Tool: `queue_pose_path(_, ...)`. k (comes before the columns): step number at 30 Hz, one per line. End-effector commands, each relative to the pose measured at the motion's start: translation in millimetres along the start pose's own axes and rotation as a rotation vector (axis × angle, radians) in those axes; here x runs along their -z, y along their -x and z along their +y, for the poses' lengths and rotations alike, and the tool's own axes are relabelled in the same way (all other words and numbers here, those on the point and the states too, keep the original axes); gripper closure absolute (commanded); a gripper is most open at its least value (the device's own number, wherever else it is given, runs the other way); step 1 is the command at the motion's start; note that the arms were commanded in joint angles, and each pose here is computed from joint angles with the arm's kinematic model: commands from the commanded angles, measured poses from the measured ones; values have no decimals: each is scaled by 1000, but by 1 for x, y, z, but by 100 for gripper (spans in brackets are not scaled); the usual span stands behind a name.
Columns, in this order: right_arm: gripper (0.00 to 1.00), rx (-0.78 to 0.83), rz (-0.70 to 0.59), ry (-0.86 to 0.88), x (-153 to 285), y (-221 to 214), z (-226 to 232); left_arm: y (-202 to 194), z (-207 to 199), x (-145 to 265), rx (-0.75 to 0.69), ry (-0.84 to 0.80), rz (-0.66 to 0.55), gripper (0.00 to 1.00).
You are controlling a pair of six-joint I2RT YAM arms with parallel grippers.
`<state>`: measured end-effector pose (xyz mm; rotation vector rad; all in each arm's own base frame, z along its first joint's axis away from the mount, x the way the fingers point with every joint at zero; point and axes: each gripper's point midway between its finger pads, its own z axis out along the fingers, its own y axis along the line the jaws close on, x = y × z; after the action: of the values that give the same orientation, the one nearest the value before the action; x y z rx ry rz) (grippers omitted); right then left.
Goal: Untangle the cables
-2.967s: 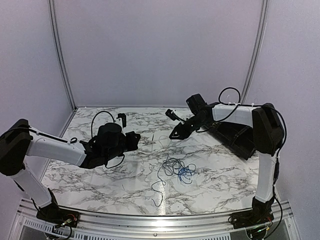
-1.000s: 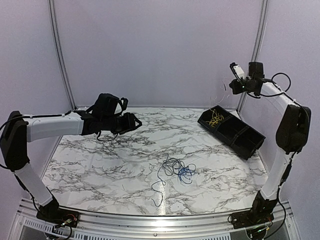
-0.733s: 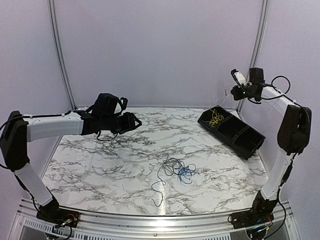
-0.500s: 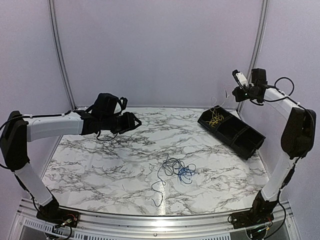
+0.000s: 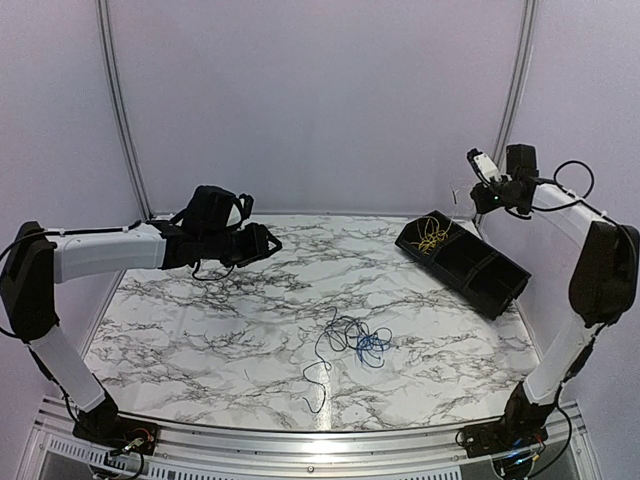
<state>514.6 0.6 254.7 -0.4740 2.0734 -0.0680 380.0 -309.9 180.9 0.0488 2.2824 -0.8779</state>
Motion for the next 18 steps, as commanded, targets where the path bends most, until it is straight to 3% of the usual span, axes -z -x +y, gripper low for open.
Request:
queue_pose_path(1, 100, 32, -20, -58, 23, 6, -10, 5, -2, 2, 6, -21, -13, 53)
queue_pose_path(18, 100, -57, 128, 174, -41, -28, 26, 3, -4, 2, 16, -32, -9, 53)
